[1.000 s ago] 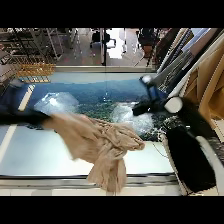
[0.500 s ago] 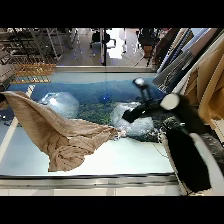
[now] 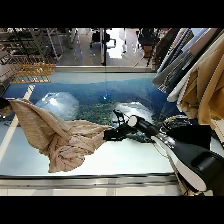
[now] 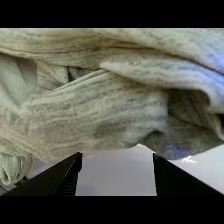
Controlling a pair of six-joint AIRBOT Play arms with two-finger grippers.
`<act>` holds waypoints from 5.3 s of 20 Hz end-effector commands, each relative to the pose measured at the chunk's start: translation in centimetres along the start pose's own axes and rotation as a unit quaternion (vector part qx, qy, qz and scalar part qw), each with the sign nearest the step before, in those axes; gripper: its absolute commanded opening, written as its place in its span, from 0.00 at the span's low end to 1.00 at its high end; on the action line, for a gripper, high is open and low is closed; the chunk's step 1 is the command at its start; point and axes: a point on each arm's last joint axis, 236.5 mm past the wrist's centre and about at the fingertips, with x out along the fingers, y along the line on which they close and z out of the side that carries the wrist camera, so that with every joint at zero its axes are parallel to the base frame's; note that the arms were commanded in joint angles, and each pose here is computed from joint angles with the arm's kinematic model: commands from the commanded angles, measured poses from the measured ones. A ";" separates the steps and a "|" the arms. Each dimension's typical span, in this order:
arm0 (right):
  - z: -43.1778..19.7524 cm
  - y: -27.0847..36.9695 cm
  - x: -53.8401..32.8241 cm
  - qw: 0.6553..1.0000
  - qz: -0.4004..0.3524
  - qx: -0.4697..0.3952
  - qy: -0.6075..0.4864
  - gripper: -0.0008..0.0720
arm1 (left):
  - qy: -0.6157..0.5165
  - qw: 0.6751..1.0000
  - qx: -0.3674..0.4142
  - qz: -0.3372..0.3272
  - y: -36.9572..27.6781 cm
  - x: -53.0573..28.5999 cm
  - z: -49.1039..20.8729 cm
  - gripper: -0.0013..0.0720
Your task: Fold the clothes and pants, and hang the long-sleeved shirts on hangers.
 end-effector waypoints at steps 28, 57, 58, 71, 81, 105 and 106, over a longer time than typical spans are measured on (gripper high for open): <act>-6.9 5.4 -38.9 0.894 -0.257 -0.338 -0.144 0.03 | -0.236 0.967 -0.097 0.020 1.6 -14.8 3.7 0.03; -18.7 -3.4 -3.6 0.991 0.044 0.057 0.114 0.54 | 0.046 0.988 -0.148 0.004 8.5 0.2 -5.1 0.03; -18.2 -3.4 -2.8 0.992 0.043 0.058 0.105 0.54 | 0.047 0.988 -0.148 0.004 8.5 0.2 -5.1 0.03; -13.3 -2.2 -3.9 0.998 0.049 0.035 -0.010 0.03 | 0.047 0.988 -0.148 0.004 8.5 0.2 -5.1 0.03; -6.9 -3.4 -23.4 0.984 -0.095 -0.064 -0.139 0.03 | 0.005 0.989 -0.145 -0.038 6.7 0.0 -2.8 0.03; -2.4 -1.8 -46.5 0.886 -0.292 -0.134 -0.334 0.03 | -0.240 0.933 -0.229 0.139 14.1 -18.0 -0.5 0.03; -1.4 -3.0 -43.3 0.905 -0.269 -0.124 -0.305 0.03 | -0.196 0.940 -0.244 0.138 15.1 -15.3 -2.1 0.03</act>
